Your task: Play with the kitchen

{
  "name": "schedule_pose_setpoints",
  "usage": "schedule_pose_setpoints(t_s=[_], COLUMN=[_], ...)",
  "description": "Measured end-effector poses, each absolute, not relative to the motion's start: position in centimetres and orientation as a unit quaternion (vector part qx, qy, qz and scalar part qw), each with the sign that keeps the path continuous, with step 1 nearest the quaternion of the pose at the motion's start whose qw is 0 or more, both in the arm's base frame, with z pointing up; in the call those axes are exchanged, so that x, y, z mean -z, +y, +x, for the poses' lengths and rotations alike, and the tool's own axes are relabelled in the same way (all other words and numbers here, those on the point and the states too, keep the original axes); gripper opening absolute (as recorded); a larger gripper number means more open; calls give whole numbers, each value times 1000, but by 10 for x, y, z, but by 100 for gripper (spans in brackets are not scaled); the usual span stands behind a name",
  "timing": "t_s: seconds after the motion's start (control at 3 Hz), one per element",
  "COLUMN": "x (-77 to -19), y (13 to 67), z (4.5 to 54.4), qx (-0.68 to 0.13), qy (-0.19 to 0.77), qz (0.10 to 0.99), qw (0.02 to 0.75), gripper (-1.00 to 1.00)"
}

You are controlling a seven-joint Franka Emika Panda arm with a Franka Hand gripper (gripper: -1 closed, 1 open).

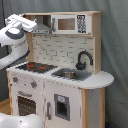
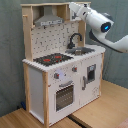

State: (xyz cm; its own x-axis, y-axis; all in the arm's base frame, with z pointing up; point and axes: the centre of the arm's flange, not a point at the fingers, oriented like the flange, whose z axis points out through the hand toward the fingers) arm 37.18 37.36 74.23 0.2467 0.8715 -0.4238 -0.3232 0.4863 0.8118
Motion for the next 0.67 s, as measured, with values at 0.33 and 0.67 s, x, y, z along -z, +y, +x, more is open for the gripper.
schedule_pose_setpoints(t_s=[0.33,0.67], x=[-735,-727], y=[381,390], z=[376,380], qx=[-423,-438], qy=[433,407], qz=[315,331], qw=[731,730], gripper=[100,100])
